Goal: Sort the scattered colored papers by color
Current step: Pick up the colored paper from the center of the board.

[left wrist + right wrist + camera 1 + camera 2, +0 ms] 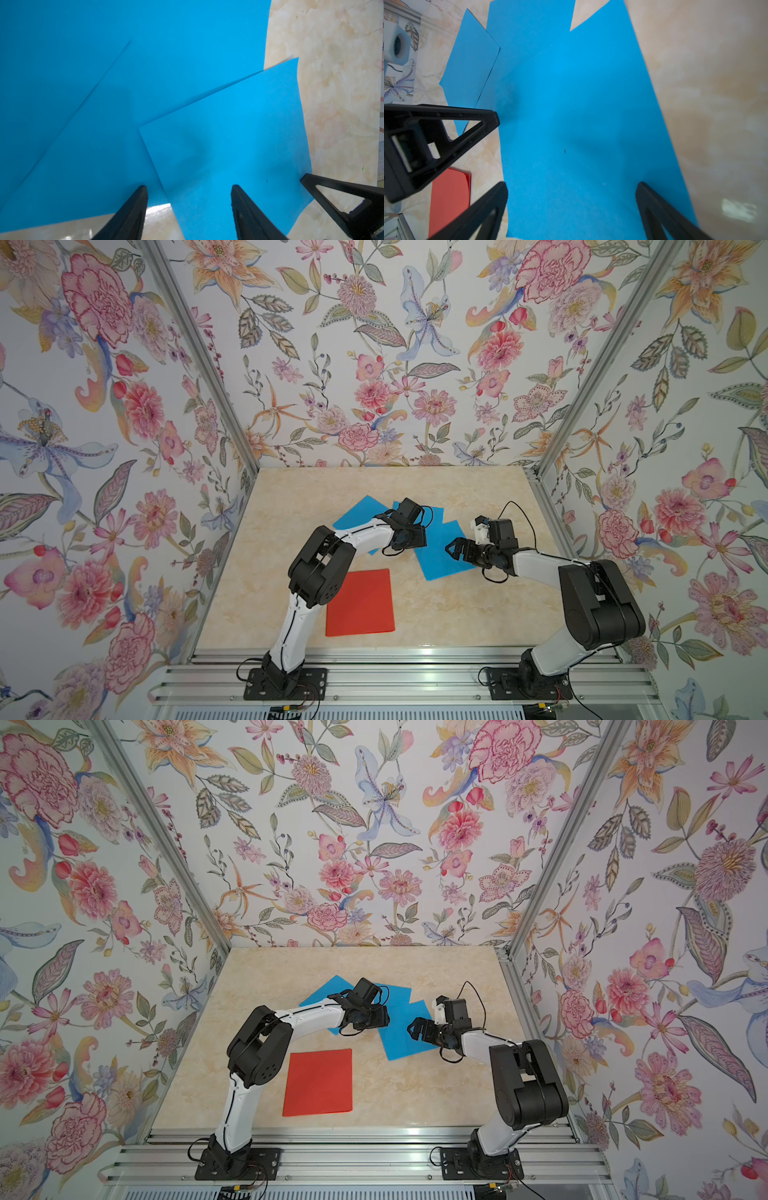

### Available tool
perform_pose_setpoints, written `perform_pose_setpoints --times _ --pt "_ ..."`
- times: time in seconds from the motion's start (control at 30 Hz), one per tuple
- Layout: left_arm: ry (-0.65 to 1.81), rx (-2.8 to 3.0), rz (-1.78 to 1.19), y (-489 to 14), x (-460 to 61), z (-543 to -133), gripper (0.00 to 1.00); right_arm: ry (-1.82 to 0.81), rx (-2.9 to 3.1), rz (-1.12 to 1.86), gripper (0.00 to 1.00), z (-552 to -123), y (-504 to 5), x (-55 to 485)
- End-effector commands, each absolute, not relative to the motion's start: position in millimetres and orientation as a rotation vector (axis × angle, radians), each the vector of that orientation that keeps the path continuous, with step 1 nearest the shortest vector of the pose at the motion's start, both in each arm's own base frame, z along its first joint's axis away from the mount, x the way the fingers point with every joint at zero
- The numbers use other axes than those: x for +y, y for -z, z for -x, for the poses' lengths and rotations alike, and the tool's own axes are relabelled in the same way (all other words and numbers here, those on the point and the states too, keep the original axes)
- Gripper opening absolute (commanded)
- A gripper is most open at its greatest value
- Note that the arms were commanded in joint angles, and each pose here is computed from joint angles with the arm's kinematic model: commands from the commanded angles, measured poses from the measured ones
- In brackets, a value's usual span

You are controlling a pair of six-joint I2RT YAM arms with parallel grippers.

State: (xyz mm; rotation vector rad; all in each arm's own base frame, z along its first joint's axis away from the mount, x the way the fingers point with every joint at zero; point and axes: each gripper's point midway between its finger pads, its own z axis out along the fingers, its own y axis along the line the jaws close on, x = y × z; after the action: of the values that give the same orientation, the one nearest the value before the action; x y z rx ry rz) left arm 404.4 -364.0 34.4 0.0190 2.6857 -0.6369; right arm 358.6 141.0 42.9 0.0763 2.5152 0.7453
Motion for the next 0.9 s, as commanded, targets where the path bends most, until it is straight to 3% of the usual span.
perform_pose_setpoints --times 0.0,0.87 --pt "0.646 2.706 0.001 -21.7 -373.7 -399.6 0.66 -0.756 2.585 -0.097 1.00 -341.6 -25.2 138.8" --pt "0.897 2.712 0.383 -7.6 -355.8 -350.3 0.69 -0.786 2.572 -0.102 1.00 -342.8 -25.9 142.1"
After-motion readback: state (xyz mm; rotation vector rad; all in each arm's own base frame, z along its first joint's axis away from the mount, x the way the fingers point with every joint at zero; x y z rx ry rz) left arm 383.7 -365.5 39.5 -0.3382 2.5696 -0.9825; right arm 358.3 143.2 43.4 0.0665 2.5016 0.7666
